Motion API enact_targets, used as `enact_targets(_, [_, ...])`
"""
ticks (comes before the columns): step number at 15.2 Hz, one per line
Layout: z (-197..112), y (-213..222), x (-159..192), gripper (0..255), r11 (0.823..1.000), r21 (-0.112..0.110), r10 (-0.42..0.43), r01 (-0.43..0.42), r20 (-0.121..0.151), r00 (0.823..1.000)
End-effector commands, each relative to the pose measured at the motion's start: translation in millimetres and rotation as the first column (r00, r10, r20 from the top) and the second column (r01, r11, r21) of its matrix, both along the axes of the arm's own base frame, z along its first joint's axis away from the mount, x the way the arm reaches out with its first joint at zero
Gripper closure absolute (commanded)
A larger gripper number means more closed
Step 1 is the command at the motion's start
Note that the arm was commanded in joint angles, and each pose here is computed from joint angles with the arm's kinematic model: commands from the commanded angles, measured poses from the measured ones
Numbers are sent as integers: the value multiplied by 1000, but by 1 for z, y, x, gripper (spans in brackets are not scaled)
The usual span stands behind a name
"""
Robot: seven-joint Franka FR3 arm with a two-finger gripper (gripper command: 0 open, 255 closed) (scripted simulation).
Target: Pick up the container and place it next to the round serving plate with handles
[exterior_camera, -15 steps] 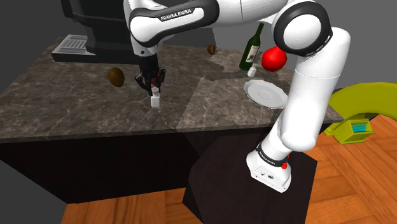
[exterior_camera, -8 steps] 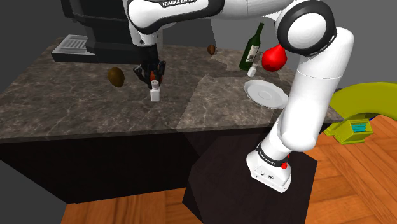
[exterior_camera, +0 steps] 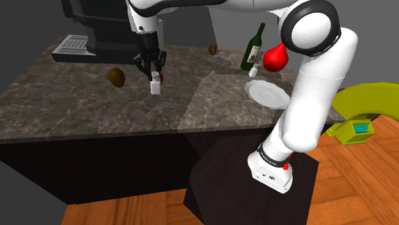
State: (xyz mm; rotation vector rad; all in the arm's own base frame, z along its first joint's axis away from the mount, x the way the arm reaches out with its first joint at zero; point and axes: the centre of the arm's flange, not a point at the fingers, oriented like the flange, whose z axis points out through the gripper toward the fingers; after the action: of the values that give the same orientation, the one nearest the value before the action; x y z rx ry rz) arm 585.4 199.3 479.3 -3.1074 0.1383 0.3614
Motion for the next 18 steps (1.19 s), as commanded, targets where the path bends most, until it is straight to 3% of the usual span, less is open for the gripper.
enact_targets(1, [10,0,0,255,1000,0,0,0,0,1000])
enact_targets(8, [43,0,0,255,1000,0,0,0,0,1000])
enact_targets(18, [43,-99,-87,255,1000,0,0,0,0,1000])
